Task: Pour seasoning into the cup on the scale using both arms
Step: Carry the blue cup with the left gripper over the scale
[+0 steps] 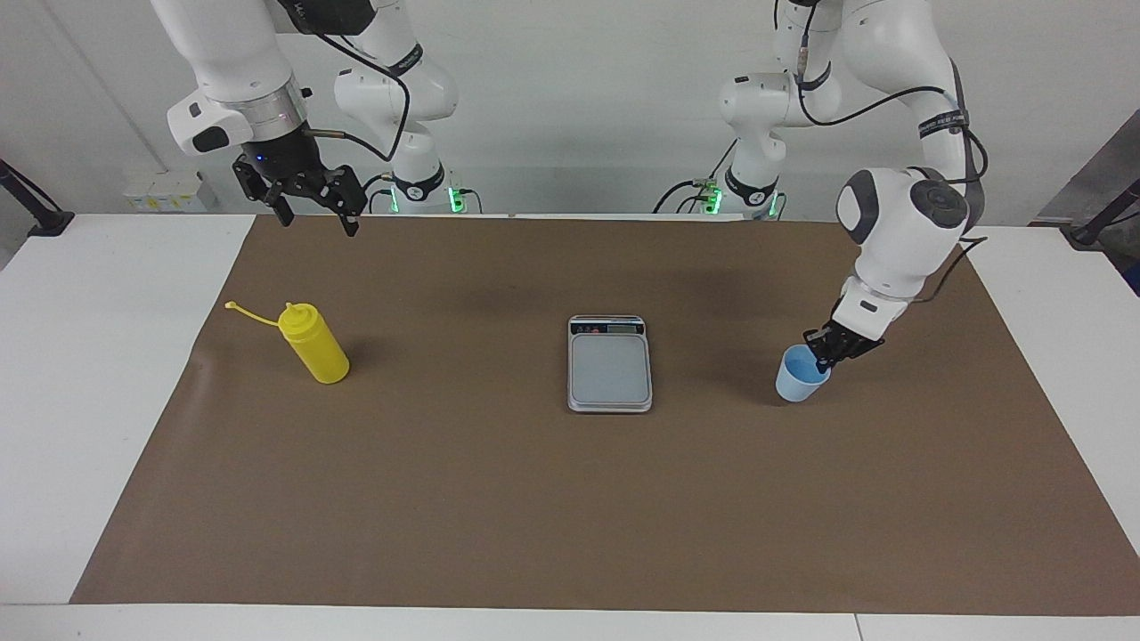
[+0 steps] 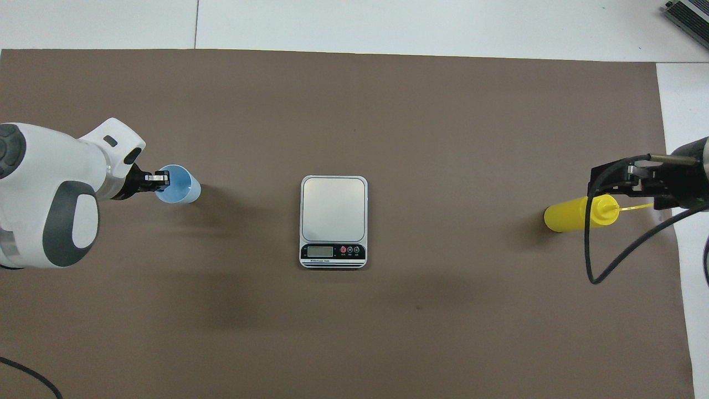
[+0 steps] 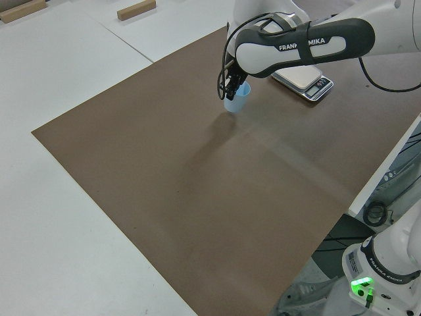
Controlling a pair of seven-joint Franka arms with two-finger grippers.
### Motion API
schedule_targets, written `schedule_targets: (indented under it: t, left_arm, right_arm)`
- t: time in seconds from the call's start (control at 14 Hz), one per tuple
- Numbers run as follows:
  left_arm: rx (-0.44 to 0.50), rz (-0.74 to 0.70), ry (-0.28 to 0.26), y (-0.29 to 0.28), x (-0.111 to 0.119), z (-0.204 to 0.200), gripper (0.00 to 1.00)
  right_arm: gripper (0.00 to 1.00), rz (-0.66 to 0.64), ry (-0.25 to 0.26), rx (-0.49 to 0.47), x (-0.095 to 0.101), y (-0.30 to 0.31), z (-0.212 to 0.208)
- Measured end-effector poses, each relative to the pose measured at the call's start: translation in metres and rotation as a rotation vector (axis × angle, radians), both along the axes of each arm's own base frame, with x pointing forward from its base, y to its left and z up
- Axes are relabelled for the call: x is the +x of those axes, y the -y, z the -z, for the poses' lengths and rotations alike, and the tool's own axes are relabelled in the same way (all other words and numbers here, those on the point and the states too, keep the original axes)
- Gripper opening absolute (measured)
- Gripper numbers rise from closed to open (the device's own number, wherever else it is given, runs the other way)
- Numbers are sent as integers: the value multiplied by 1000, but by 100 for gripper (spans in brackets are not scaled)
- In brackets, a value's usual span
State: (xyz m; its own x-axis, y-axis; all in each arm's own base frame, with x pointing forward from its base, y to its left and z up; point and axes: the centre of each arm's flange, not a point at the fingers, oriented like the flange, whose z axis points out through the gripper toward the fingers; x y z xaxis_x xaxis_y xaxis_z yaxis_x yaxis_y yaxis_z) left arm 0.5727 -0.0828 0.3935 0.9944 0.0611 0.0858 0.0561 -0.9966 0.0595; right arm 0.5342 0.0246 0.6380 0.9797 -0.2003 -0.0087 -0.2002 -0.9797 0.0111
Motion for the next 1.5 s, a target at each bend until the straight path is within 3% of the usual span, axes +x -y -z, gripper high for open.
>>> schedule_targets:
  t: [0.78,1.14,1.5]
  left_arm:
    - [-64,-165,12,172,-35,-25,4]
    - [-62,-170,-18,215,-42,-48,4]
    - [-48,-177,-57,249,-37,-45,4]
  right_arm:
    - [100,0,0,0,0,0,0]
    - [100,0,0,0,0,0,0]
    - [100,0,0,0,0,0,0]
